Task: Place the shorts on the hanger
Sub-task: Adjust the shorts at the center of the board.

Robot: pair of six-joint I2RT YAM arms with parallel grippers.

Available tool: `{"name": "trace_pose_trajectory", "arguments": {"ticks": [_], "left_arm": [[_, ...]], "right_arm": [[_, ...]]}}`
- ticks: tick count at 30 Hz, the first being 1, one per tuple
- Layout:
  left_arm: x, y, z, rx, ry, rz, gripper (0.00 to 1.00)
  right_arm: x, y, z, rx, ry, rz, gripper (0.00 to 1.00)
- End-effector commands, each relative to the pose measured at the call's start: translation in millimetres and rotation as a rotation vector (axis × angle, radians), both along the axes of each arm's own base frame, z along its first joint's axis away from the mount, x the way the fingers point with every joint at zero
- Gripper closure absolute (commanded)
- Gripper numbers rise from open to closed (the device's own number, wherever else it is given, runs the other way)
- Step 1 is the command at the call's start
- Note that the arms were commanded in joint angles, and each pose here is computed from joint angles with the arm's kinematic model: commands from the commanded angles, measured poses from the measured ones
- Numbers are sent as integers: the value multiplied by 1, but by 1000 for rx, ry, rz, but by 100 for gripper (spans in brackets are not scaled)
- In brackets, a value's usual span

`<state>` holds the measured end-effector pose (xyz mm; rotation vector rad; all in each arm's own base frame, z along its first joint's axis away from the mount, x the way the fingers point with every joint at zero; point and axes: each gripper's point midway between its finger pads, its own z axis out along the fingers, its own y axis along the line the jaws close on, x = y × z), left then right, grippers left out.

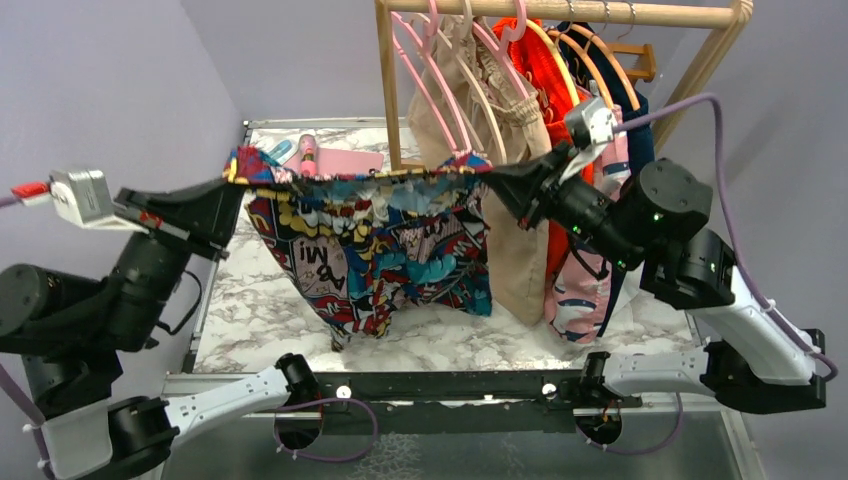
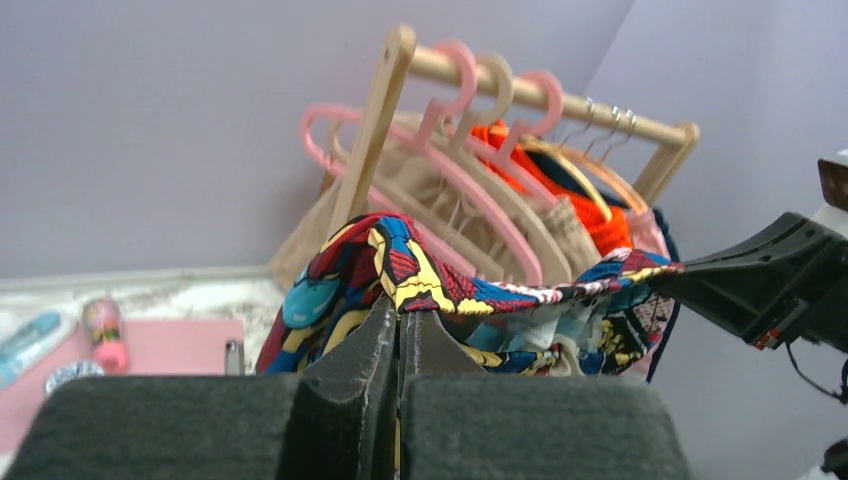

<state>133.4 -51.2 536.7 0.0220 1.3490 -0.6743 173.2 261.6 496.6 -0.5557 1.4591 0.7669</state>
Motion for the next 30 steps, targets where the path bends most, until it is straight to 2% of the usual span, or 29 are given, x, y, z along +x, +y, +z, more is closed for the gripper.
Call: {"name": "trace_pose_trajectory", "arguments": {"ticks": [1, 3, 7, 9, 12, 15, 17, 20, 26, 28, 30], "left_arm": [[19, -20, 51, 91, -96, 33, 100], [21, -22, 55, 92, -98, 34, 100], [24, -29, 26, 115, -52, 20, 100], [24, -29, 31, 115, -74, 22, 100], [13, -27, 90, 81, -193, -5, 100], [-12, -28, 156, -1, -352, -103, 100], [-25, -28, 177, -36, -419, -147, 100], [-15, -41, 155, -11, -386, -154, 100], [21, -55, 59, 95, -194, -65, 100], [22, -54, 48, 105, -176, -59, 100], [23, -51, 55, 110, -193, -41, 100]], "right_arm": [[25, -26, 33, -64, -89, -183, 99], [27, -25, 28, -78, -83, -189, 99], [25, -25, -16, -128, -23, -186, 99], [26, -31, -12, -132, -28, -205, 99], [16, -38, 53, -46, -111, -166, 99], [-21, -52, 137, 152, -240, -12, 99], [-42, -63, 166, 254, -293, 65, 99], [-47, -65, 163, 275, -295, 79, 99], [-13, -41, 72, 99, -165, -26, 99], [-7, -35, 47, 40, -134, -39, 99], [-2, -38, 48, 12, -152, -68, 99]]}}
